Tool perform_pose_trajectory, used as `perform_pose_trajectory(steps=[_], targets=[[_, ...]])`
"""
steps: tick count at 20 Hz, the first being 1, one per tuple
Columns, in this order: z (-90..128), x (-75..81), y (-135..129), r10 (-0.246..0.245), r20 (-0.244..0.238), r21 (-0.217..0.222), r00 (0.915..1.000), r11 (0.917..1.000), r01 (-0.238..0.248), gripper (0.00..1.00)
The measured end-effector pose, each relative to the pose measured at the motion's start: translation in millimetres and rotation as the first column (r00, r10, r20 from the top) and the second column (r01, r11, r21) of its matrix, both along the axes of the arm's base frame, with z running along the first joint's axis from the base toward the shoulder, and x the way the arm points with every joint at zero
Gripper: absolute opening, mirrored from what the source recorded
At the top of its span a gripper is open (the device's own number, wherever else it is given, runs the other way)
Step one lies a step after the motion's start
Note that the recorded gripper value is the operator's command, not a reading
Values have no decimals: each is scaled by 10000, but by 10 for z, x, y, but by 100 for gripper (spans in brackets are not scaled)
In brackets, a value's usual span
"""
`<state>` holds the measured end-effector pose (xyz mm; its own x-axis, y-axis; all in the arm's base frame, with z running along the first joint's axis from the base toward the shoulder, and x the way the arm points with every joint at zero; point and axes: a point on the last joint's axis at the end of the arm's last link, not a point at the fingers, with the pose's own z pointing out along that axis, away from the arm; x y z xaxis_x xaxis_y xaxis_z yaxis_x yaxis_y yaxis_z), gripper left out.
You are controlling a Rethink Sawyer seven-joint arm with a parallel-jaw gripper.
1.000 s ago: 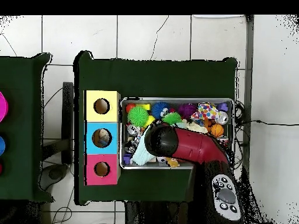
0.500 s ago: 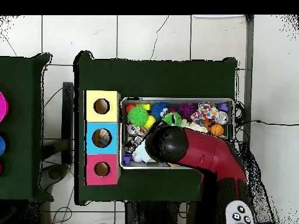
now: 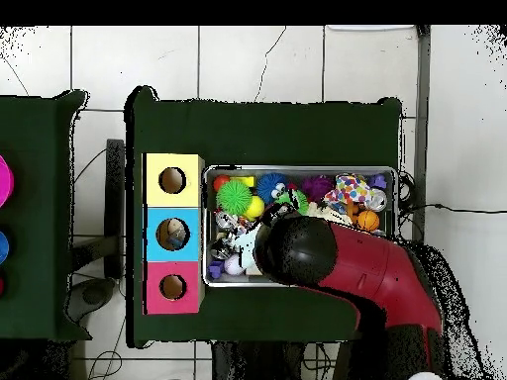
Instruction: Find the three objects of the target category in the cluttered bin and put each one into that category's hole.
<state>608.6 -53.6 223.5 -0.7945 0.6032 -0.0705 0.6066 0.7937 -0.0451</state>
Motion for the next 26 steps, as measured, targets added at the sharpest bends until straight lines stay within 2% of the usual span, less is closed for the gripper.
perform_pose_trajectory(steps=[9,20,26], targets=[[130,-19,-72,-146,2,7,9999,9999,146,0],[370,-143,-91,-401,-728,326,9965,9986,425,0],[428,-159,-95,-433,-828,367,9956,9982,465,0]])
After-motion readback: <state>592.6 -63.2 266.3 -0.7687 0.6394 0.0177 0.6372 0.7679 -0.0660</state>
